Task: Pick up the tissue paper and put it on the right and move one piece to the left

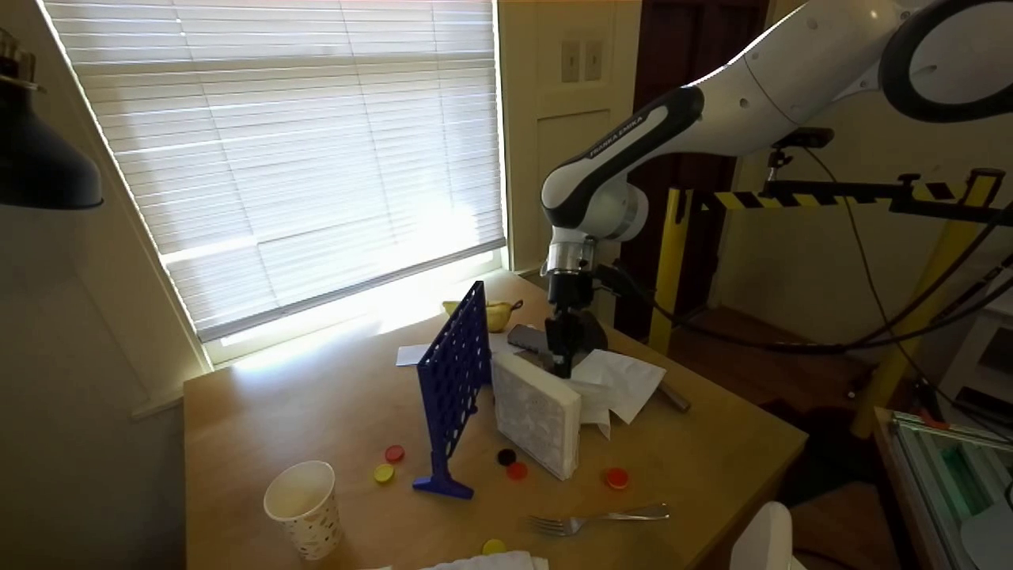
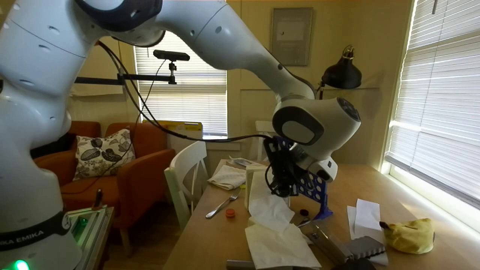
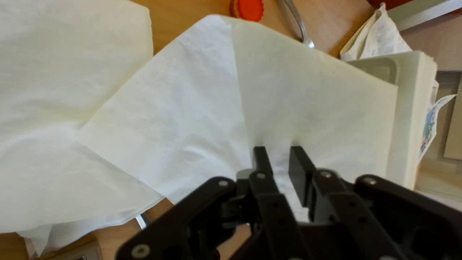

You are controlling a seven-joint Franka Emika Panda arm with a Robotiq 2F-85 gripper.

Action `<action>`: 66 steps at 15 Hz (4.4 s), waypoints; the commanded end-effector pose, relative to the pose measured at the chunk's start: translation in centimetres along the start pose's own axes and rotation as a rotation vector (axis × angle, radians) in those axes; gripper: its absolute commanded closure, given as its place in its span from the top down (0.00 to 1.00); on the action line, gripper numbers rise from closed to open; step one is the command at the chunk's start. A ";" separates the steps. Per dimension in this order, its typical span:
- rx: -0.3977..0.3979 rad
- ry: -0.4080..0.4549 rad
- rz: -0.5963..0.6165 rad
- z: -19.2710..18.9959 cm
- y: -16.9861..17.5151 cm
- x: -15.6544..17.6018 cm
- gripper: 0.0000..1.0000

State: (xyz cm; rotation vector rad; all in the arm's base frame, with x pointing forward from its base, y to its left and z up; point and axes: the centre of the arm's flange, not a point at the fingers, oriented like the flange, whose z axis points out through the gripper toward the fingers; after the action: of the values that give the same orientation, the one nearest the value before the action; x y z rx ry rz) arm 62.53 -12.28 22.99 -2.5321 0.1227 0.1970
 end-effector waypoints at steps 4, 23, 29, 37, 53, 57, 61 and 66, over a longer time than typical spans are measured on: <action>0.030 0.013 0.016 -0.1 0.1 0.8 0.00; 0.105 -0.041 -0.026 1.4 2.1 1.2 0.74; 0.142 -0.053 -0.034 0.3 2.1 1.4 0.30; 0.293 -0.124 -0.017 0.1 4.1 0.9 0.41; 0.365 -0.148 -0.066 1.7 6.2 2.1 0.46; 0.368 -0.153 -0.079 2.6 5.6 2.9 0.54; 0.374 -0.156 -0.097 3.0 4.8 3.3 0.21; 0.386 -0.151 -0.123 2.0 4.0 3.4 0.00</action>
State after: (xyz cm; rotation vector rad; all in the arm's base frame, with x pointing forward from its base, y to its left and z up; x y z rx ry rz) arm 64.28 -14.47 17.83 -2.1675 -0.0279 0.3060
